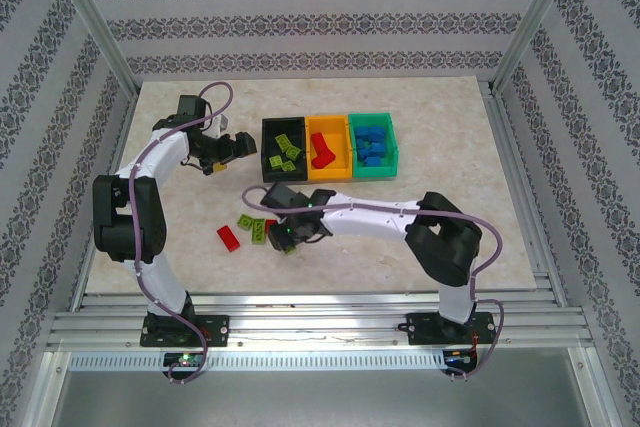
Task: Sort the legos into containers by color
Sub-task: Pick up the lego from the bottom-center of the table, then place the lego in the container.
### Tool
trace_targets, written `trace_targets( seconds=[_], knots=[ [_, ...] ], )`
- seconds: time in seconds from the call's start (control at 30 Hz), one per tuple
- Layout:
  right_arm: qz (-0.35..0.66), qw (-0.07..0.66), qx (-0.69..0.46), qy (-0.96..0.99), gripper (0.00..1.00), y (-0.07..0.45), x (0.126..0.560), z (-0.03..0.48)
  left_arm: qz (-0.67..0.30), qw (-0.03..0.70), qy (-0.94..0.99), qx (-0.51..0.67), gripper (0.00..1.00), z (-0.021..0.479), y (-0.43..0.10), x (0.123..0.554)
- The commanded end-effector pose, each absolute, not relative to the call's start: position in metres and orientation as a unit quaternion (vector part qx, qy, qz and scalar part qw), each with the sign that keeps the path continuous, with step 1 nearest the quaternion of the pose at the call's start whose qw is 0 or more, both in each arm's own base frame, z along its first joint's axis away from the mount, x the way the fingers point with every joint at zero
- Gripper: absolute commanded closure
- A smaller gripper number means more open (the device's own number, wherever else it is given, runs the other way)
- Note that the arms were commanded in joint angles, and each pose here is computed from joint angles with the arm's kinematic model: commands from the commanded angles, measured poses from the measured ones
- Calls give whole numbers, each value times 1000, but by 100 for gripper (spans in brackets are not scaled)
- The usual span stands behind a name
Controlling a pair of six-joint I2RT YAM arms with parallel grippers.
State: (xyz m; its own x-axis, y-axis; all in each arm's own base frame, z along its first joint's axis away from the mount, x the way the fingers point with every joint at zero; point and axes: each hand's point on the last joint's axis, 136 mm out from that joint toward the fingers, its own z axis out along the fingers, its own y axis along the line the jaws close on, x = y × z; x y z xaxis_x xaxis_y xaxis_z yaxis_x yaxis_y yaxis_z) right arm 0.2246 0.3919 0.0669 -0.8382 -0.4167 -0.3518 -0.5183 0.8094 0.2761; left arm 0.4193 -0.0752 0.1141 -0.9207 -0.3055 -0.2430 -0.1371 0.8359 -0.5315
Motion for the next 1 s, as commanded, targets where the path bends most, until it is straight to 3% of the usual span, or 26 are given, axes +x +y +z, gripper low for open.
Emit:
trace_targets(
  seconds=[0.0,0.13,0.4,0.47,0.53,0.7,0.97],
  knots=[
    [222,196,-244,923,72,395,266,124,-266,164,942,-119,1,120,-71,422],
    [237,243,-220,914,71,389,321,157,-262,161,944,-119,1,119,-70,421],
    [265,281,-163,908,70,385,415,172,-252,162,947,-118,1,118,-67,420],
    [266,281,-160,908,66,388,430,169,-252,164,947,-117,1,119,-67,421],
    [264,277,-153,911,56,388,444,163,-251,160,947,-118,1,117,-67,420],
    [278,276,-145,908,48,389,446,165,-253,161,947,-118,1,117,-68,422],
    [276,239,-190,912,48,390,388,146,-260,160,945,-119,1,118,-70,421]
  ],
)
